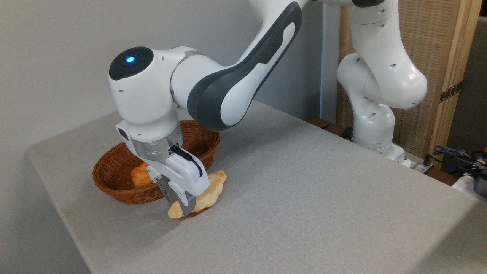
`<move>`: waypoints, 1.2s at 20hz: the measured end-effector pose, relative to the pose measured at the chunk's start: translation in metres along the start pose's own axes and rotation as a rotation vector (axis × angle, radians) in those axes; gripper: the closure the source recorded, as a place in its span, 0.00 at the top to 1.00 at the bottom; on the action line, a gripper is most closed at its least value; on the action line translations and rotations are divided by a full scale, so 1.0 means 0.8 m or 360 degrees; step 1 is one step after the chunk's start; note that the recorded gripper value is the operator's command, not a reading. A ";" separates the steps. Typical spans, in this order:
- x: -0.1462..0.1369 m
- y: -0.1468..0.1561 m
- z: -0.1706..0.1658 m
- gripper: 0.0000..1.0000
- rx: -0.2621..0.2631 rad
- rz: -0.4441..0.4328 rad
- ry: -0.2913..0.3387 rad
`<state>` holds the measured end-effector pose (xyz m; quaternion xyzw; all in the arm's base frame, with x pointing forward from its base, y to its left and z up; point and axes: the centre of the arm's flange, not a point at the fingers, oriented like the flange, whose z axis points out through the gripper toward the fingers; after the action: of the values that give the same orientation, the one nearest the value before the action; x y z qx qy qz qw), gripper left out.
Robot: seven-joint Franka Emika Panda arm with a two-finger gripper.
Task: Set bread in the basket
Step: 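Close the gripper fingers around the pale bread loaf, then lift the held loaf and carry it into the wicker basket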
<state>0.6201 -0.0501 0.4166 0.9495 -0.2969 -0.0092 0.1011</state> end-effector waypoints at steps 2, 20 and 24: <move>0.000 0.000 -0.003 0.29 0.0003 0.0001 0.0005; -0.037 0.022 -0.152 0.31 0.0228 0.0040 0.0211; -0.037 0.045 -0.183 0.32 0.0246 0.0077 0.0281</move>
<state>0.5868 -0.0350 0.5661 0.9442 -0.3093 0.0999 0.0534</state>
